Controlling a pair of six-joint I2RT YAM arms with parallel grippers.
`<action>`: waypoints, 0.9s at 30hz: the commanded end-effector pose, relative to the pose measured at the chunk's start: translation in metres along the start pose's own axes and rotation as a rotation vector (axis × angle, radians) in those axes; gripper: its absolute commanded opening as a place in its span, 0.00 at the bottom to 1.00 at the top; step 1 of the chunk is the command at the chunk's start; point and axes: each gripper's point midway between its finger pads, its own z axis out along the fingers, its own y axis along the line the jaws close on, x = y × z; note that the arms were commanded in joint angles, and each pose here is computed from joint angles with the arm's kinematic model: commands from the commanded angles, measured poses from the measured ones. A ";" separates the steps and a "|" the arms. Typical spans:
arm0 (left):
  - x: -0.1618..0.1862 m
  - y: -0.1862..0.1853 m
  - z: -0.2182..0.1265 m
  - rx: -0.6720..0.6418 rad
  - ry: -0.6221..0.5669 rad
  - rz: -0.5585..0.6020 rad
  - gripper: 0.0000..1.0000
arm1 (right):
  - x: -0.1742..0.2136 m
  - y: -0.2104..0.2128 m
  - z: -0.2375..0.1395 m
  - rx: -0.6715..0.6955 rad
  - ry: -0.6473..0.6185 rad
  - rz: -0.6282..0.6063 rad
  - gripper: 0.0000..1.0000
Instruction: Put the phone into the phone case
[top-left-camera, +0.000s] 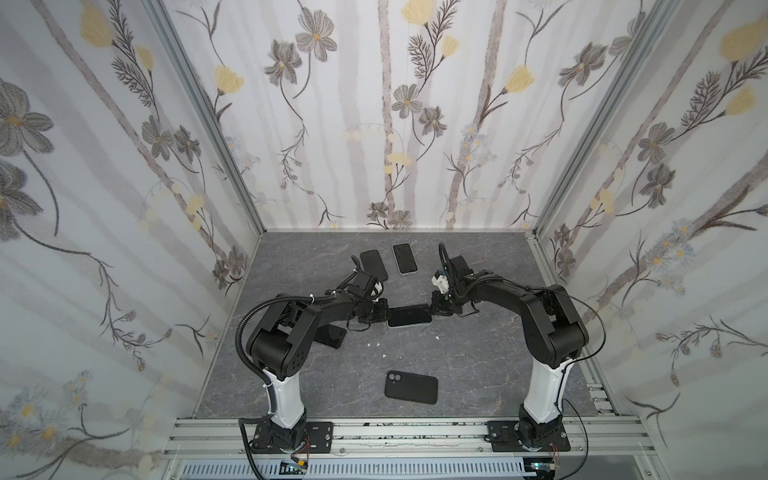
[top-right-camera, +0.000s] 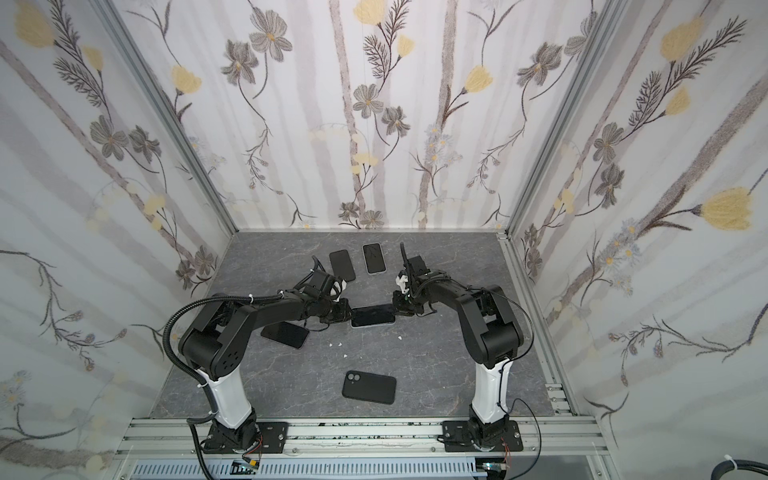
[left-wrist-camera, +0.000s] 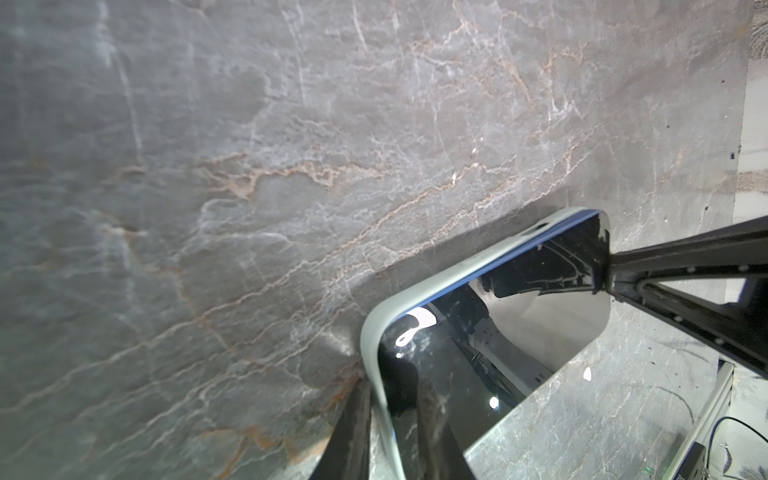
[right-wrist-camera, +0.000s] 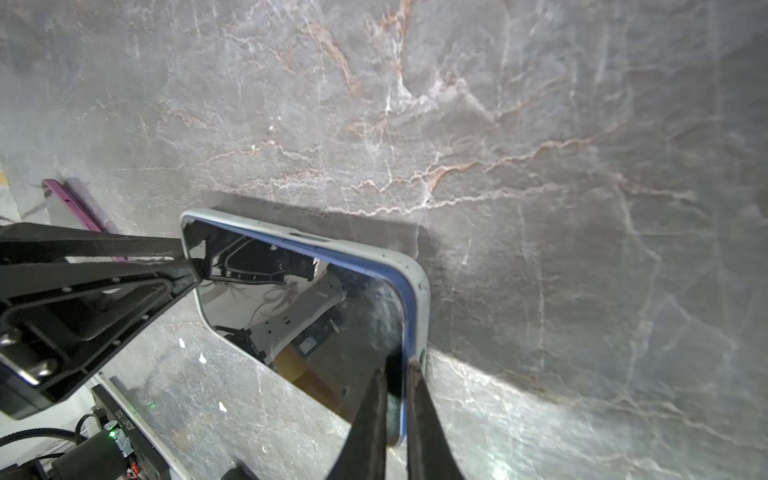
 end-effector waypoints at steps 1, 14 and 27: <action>0.005 -0.002 0.003 0.012 0.016 -0.004 0.19 | 0.007 0.011 0.007 -0.055 0.030 -0.011 0.10; 0.013 0.010 -0.002 -0.040 -0.002 -0.016 0.19 | 0.001 0.004 -0.025 0.060 -0.055 -0.020 0.35; 0.021 0.010 -0.002 -0.025 0.009 -0.023 0.19 | 0.021 -0.001 -0.013 0.060 -0.002 -0.022 0.14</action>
